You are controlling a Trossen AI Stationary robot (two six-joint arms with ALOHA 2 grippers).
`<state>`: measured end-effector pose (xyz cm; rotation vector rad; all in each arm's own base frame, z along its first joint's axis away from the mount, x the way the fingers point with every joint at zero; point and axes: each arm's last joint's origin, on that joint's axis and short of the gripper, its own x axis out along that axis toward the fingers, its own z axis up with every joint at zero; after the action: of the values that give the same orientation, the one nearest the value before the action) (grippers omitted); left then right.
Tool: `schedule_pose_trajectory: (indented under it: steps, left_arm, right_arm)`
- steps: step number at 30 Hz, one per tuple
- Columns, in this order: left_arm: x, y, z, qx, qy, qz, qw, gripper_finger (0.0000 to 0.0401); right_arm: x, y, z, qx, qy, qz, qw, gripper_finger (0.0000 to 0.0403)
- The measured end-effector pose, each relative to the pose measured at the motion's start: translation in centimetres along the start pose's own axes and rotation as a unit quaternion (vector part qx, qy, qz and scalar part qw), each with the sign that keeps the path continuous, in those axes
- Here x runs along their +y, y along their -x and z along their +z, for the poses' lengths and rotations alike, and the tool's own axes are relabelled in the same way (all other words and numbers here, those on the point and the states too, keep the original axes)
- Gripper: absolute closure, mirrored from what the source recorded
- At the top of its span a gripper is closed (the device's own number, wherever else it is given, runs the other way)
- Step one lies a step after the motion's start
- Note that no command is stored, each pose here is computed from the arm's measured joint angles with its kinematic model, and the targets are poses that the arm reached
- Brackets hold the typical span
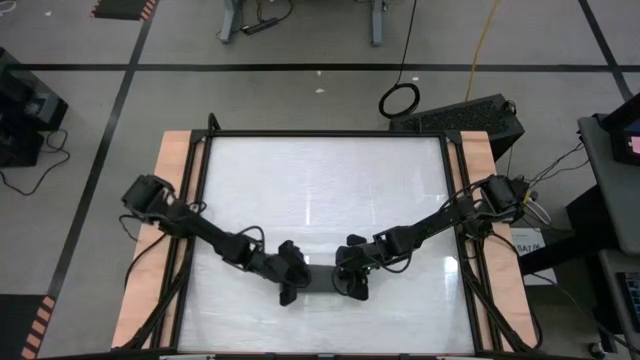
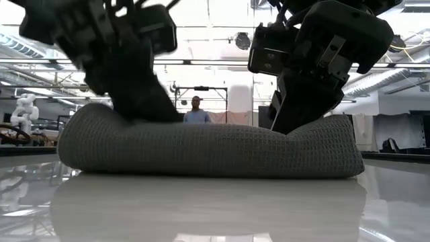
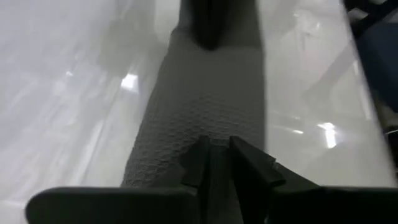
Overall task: Roll towel
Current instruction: Roll the gray towel
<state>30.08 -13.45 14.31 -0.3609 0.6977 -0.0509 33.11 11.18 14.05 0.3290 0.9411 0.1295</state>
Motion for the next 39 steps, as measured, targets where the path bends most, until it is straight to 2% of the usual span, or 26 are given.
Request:
schedule_pose_trajectory:
  steps: [7, 13, 16, 20, 29, 36, 39]
  left_arm:
    - [0.7, -1.6, -1.4, 0.014, 0.010, 0.034, 0.999, 0.0338]
    - [1.0, -2.0, -1.8, 0.013, 0.026, 0.049, 0.998, 0.0338]
    - [1.0, -2.0, -1.9, 0.011, 0.034, 0.051, 0.998, 0.0338]
    - [0.9, -2.0, -1.7, 0.000, 0.037, 0.042, 0.998, 0.0338]
    - [0.9, -2.0, -1.6, -0.003, 0.019, 0.040, 0.999, 0.0338]
    - [1.4, -2.1, -1.2, -0.015, 0.015, 0.053, 0.998, 0.0338]
    - [1.8, -2.2, -1.0, -0.016, 0.008, 0.057, 0.998, 0.0338]
  right_arm:
    - [0.1, 0.4, 0.2, -0.005, 0.005, 0.003, 1.000, 0.0403]
    - [0.6, 3.8, 1.6, -0.043, 0.003, 0.019, 0.999, 0.0403]
    - [1.2, 6.2, 2.8, -0.104, 0.002, 0.011, 0.995, 0.0403]
    - [2.0, 7.2, 3.9, -0.235, 0.022, 0.032, 0.971, 0.0403]
    - [0.0, 1.1, -1.3, -0.315, 0.013, 0.091, 0.944, 0.0403]
    - [-0.4, -2.9, -3.3, -0.307, -0.026, 0.113, 0.945, 0.0403]
    - [-0.3, -4.1, -3.9, -0.298, -0.029, 0.100, 0.949, 0.0403]
